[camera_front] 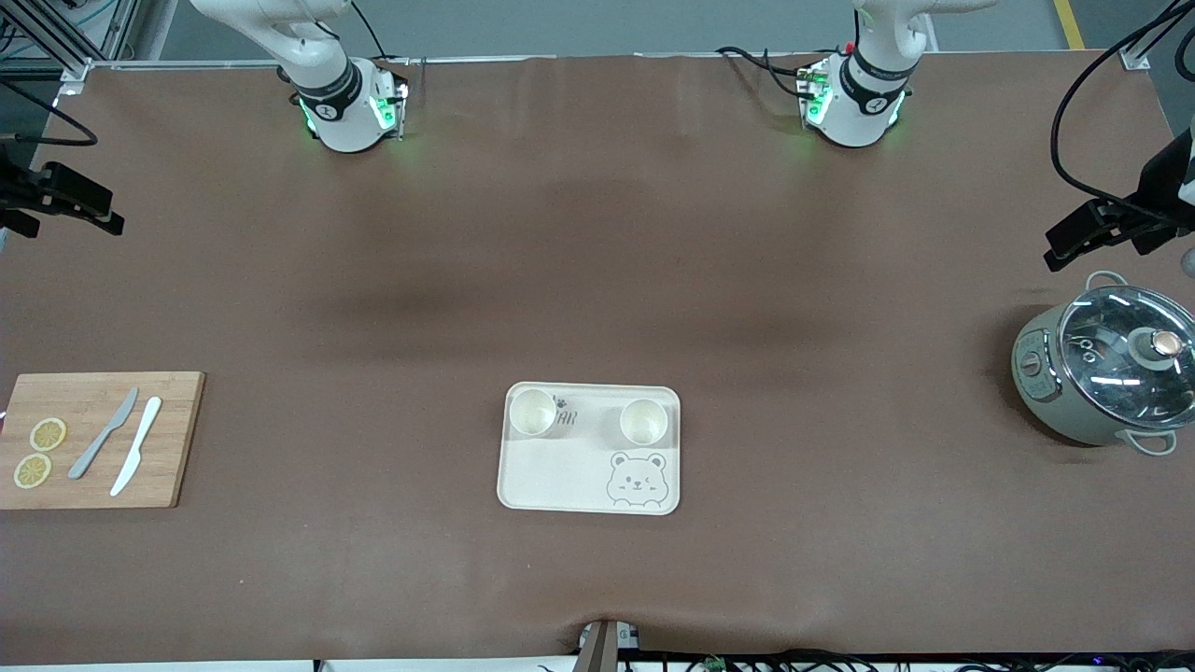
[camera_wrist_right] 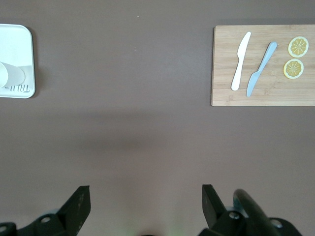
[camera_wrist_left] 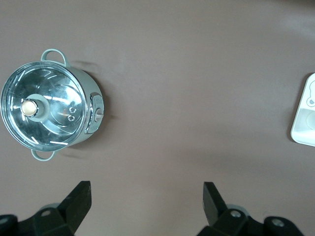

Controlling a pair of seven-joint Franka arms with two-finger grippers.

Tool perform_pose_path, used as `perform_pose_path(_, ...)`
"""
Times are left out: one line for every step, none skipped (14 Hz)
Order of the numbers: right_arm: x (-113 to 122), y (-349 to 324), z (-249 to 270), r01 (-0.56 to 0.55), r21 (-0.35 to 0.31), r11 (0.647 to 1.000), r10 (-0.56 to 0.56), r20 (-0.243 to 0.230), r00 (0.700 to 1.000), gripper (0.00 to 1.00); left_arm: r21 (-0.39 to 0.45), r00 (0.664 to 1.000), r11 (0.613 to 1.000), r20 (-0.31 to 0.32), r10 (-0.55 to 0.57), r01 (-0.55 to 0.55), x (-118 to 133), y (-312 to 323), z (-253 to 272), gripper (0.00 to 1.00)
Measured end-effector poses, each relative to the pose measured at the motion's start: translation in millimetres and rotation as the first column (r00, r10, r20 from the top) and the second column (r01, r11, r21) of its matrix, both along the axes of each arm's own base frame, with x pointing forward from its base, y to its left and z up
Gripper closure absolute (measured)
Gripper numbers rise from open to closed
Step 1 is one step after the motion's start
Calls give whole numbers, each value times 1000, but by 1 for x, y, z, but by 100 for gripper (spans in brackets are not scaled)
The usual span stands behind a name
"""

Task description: Place white IKEA cup upright on tray with both arms

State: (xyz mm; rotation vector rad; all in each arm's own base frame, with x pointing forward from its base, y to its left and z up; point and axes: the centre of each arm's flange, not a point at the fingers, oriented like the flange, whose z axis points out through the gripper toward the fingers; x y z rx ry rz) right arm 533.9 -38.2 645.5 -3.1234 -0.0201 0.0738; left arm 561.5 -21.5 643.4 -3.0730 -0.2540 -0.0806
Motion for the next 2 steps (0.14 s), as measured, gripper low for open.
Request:
perform_pose_path(0,0,0,0,0,1000,0,0,1000,0,0,1000,1000,-2,0,0,1,0,-1,0)
perform_pose_path(0,0,0,0,0,1000,0,0,1000,0,0,1000,1000,-3,0,0,1,0,-2,0)
